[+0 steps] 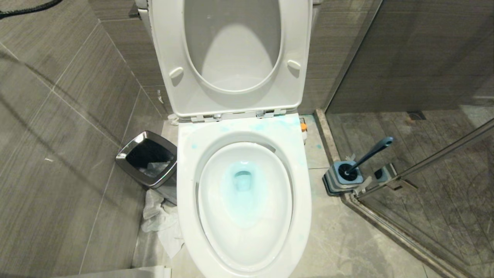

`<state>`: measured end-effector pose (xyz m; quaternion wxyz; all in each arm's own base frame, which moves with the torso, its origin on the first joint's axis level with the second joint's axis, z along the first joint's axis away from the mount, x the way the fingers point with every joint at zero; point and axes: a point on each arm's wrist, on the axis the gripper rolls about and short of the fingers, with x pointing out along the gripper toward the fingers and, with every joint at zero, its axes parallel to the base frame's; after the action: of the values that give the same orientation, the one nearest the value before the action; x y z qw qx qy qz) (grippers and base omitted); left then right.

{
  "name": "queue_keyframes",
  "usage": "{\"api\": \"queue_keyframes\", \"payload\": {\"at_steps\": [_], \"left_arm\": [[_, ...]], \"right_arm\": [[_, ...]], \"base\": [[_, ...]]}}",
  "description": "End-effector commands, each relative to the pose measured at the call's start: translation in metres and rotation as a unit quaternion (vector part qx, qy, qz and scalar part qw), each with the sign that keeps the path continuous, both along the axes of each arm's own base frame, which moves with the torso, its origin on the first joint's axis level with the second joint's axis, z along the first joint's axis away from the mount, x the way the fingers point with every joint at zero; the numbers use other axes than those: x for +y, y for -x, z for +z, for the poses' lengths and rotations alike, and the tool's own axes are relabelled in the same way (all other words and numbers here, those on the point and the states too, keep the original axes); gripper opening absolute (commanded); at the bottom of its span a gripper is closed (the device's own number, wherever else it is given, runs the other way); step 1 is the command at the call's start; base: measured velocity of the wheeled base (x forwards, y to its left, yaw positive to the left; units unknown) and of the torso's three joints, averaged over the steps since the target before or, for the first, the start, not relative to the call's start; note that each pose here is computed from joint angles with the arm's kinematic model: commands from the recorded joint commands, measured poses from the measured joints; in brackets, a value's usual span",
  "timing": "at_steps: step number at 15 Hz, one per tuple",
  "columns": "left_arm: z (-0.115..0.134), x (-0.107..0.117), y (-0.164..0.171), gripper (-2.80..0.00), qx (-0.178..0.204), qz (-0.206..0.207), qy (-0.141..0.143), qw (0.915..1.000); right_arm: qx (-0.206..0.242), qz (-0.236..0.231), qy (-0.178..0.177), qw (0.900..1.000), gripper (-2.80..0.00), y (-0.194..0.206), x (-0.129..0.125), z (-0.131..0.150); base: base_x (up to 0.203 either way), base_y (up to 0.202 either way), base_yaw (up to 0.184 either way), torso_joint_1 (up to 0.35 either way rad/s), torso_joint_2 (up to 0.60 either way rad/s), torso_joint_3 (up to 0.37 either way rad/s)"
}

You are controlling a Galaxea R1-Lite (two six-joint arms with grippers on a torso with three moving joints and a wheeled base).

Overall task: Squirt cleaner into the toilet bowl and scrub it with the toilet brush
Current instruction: Flush the toilet

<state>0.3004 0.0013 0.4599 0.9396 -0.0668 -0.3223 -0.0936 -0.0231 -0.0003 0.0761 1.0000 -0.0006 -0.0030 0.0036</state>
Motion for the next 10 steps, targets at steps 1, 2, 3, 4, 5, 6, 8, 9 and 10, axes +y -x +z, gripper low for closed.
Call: {"api": "queue_keyframes", "payload": {"at_steps": [1,2,3,4,5,6,8,9,10], "left_arm": [[-0.019,-0.011,-0.036,-2.8,-0.011,-0.017,0.0,0.9998],[-0.023,-0.013,-0.041,-2.8,-0.017,-0.02,-0.002,0.9997],[-0.026,-0.016,-0.045,-2.8,-0.016,-0.024,-0.002,0.9996],[-0.03,-0.017,-0.05,-2.8,-0.011,-0.025,-0.002,0.9996],[-0.035,-0.018,-0.056,-2.8,-0.005,-0.025,-0.002,0.9997],[-0.039,-0.02,-0.061,-2.8,-0.001,-0.027,-0.002,0.9996],[-0.047,-0.023,-0.071,-2.8,0.01,-0.03,-0.001,0.9995],[-0.053,-0.023,-0.077,-2.8,0.018,-0.031,-0.001,0.9994],[-0.057,-0.024,-0.081,-2.8,0.022,-0.031,-0.001,0.9993]], "right_arm": [[0.001,0.0,0.0,1.0,-2.8,0.0,0.0,0.0],[0.001,0.0,0.0,1.0,-2.8,0.0,0.0,0.0],[0.001,0.0,0.0,1.0,-2.8,0.0,0.0,0.0],[0.001,0.0,0.0,1.0,-2.8,0.0,0.0,0.0],[0.001,0.0,0.0,1.0,-2.8,0.0,0.0,0.0],[0.001,0.0,0.0,1.0,-2.8,0.0,0.0,0.0],[0.001,0.0,0.0,1.0,-2.8,0.0,0.0,0.0],[0.001,0.0,0.0,1.0,-2.8,0.0,0.0,0.0],[0.001,0.0,0.0,1.0,-2.8,0.0,0.0,0.0]], "base": [[0.0,0.0,0.0,0.0,0.0,0.0],[0.0,0.0,0.0,0.0,0.0,0.0],[0.0,0.0,0.0,0.0,0.0,0.0],[0.0,0.0,0.0,0.0,0.0,0.0],[0.0,0.0,0.0,0.0,0.0,0.0],[0.0,0.0,0.0,0.0,0.0,0.0],[0.0,0.0,0.0,0.0,0.0,0.0],[0.0,0.0,0.0,0.0,0.0,0.0],[0.0,0.0,0.0,0.0,0.0,0.0]]}}
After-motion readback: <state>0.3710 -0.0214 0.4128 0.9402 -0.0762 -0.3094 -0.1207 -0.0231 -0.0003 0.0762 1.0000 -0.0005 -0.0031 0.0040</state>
